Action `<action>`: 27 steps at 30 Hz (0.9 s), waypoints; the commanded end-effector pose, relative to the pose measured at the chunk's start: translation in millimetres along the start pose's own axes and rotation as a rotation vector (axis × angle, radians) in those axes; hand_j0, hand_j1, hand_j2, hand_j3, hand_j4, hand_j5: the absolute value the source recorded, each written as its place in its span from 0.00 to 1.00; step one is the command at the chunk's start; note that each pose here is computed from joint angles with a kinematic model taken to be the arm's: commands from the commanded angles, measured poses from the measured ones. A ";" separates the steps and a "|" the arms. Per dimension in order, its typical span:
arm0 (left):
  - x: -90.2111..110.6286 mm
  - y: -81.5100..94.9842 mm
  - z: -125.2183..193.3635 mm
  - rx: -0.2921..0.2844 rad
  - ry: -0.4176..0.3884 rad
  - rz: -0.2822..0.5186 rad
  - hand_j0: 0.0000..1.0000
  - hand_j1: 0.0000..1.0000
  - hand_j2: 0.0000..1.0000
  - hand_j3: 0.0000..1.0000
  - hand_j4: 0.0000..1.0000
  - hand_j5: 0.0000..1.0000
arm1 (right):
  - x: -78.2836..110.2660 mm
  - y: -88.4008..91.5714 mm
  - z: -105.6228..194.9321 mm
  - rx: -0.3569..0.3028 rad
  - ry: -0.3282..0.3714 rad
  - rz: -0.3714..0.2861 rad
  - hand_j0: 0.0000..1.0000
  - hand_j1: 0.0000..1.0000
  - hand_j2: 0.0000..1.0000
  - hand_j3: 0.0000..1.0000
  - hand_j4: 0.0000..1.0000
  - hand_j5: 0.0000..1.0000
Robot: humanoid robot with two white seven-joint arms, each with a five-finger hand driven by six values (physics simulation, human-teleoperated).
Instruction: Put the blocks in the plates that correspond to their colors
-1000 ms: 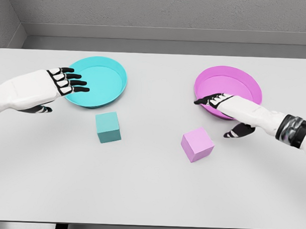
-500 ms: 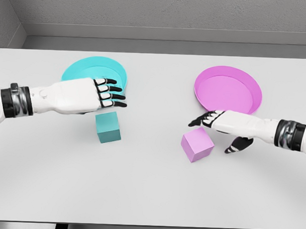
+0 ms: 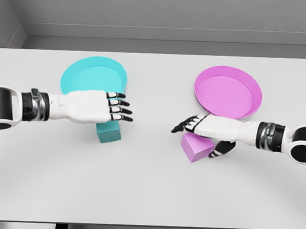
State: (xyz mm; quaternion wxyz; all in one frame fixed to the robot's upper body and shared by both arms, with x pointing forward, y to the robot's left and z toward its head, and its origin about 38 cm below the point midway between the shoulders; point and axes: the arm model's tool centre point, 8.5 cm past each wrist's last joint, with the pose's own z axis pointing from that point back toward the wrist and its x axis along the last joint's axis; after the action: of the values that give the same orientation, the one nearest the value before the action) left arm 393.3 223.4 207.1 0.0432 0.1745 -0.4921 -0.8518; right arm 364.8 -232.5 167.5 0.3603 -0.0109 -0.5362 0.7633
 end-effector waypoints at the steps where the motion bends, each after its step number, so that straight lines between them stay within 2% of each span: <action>1: 4.7 -3.6 -5.1 -0.011 -0.016 0.001 1.00 1.00 1.00 1.00 1.00 1.00 | 2.0 3.6 -4.6 0.008 -0.006 -0.014 1.00 1.00 1.00 1.00 1.00 1.00; 5: 7.9 -10.4 -7.4 -0.064 -0.026 0.000 1.00 1.00 1.00 1.00 1.00 1.00 | -3.9 3.7 -4.5 0.006 0.049 -0.044 1.00 1.00 1.00 1.00 1.00 1.00; 7: 9.4 -11.9 -8.2 -0.069 -0.031 0.002 1.00 1.00 1.00 1.00 1.00 1.00 | -10.5 3.2 -3.7 0.001 0.110 -0.078 0.99 0.99 0.99 0.99 0.99 0.99; 8: 9.2 -12.1 -7.7 -0.070 -0.030 0.002 1.00 1.00 1.00 1.00 1.00 1.00 | -10.6 3.2 -3.7 0.001 0.111 -0.078 0.98 0.98 0.98 0.98 0.98 0.98; 10: 9.4 -12.5 -8.3 -0.070 -0.032 0.004 1.00 1.00 1.00 1.00 1.00 1.00 | -10.2 3.3 -3.8 0.003 0.107 -0.076 0.87 0.87 0.87 0.87 0.87 0.87; 12: 9.5 -12.8 -11.7 -0.067 -0.034 0.007 1.00 1.00 1.00 1.00 1.00 1.00 | -9.7 4.0 -3.6 0.008 0.101 -0.073 0.67 0.67 0.67 0.67 0.67 0.67; 14: 9.5 -14.4 -15.3 -0.078 -0.038 0.006 1.00 1.00 1.00 1.00 1.00 1.00 | -9.5 4.8 -3.7 0.010 0.100 -0.073 0.63 0.63 0.63 0.63 0.63 0.63; 23: 6.0 -19.6 -20.7 -0.123 -0.039 0.010 1.00 1.00 1.00 1.00 1.00 1.00 | -8.8 4.3 -3.7 0.013 0.097 -0.067 0.63 0.63 0.63 0.63 0.63 0.63; 24: 5.7 -20.0 -20.5 -0.124 -0.038 0.011 0.99 0.99 0.99 0.99 0.99 0.99 | -9.0 4.0 -3.4 0.011 0.095 -0.065 0.63 0.63 0.63 0.63 0.63 0.63; 25: 6.0 -19.9 -20.6 -0.125 -0.039 0.009 0.92 0.92 0.92 0.92 0.92 0.92 | -8.6 3.3 -3.4 0.010 0.091 -0.062 0.63 0.63 0.63 0.63 0.63 0.63; 26: 6.3 -20.6 -20.8 -0.131 -0.040 0.009 0.85 0.85 0.85 0.85 0.85 0.85 | -8.1 -2.2 -3.0 0.003 0.090 -0.050 0.63 0.63 0.63 0.63 0.63 0.63; 27: 6.3 -20.6 -20.8 -0.131 -0.040 0.009 0.71 0.71 0.71 0.71 0.71 0.71 | -7.7 -3.3 -2.7 0.001 0.085 -0.046 0.63 0.63 0.63 0.63 0.63 0.63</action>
State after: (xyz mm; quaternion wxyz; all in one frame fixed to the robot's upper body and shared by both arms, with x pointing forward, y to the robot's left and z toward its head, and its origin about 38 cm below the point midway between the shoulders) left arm 396.6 215.1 178.9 0.0468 0.1530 -0.4382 -0.8845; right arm 374.8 -234.1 167.3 0.4007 -0.0343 -0.5198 0.7537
